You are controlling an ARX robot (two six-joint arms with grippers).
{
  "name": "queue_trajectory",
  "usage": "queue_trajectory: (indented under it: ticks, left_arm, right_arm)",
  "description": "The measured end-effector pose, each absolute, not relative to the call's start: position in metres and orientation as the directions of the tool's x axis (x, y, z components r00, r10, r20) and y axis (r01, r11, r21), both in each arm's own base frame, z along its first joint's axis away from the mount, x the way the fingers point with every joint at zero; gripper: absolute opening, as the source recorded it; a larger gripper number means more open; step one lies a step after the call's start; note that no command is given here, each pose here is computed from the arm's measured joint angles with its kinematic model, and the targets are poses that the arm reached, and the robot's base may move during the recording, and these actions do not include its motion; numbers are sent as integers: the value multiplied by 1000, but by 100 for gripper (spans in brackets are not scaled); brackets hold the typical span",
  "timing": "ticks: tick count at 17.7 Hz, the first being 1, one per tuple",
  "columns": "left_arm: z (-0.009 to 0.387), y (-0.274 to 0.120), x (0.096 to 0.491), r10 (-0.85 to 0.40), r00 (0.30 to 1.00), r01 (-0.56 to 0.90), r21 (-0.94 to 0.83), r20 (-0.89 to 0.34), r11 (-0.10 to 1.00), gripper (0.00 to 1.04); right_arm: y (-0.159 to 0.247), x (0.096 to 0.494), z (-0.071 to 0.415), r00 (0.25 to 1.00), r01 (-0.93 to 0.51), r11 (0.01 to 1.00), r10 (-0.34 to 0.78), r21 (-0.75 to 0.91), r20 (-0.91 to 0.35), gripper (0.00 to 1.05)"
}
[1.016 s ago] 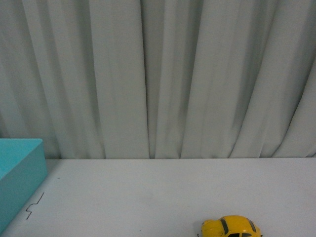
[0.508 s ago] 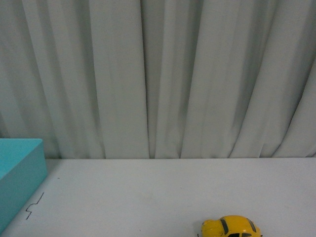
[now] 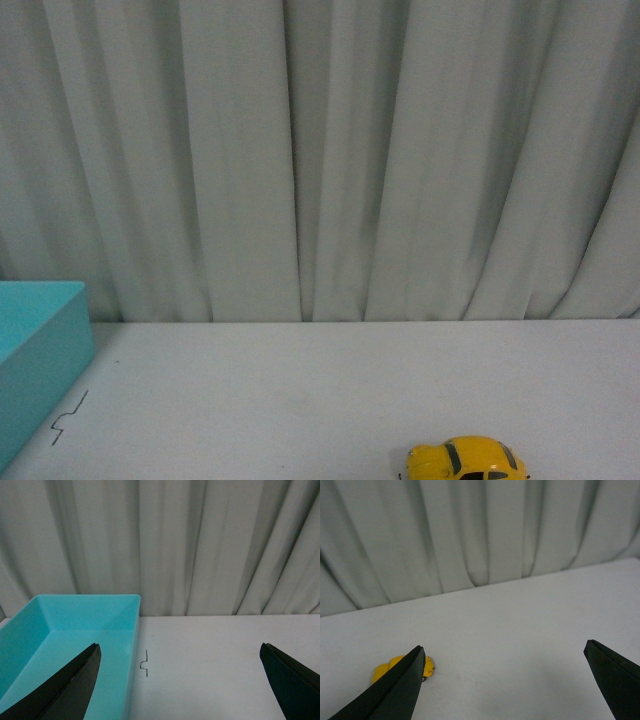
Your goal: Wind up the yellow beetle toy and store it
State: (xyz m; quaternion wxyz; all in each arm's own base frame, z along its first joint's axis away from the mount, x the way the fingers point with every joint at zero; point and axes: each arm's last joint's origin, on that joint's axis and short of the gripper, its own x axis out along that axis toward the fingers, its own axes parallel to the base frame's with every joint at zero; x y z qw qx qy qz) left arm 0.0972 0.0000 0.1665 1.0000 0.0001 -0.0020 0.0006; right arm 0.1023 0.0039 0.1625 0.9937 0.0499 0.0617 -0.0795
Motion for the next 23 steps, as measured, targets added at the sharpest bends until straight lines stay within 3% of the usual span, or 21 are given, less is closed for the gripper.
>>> queue_trajectory:
  ticks: [2,8,11,20,23]
  left_arm:
    - [167,0,97,2,1000,-2,0,4,1000,98]
    - [167,0,97,2,1000,-2,0,4,1000,98]
    - [167,0,97,0,1000,0,0,4,1000,98]
    - [167,0,97,0,1000,0,0,4,1000,98]
    - [167,0,97,0,1000,0,0,4,1000,98]
  right_arm:
    - [-11,113,170,946,324,925,-313,199,-82,98]
    - [-86,150,194,922,380,903,-387,199,-4,98]
    - [-94,222,214,979,186,973,-195,136,54,98]
    - [-77,287,214,996,-86,994,84,70,24,98]
    - [-46,339,208,885,-464,885,461,-32,-70,98]
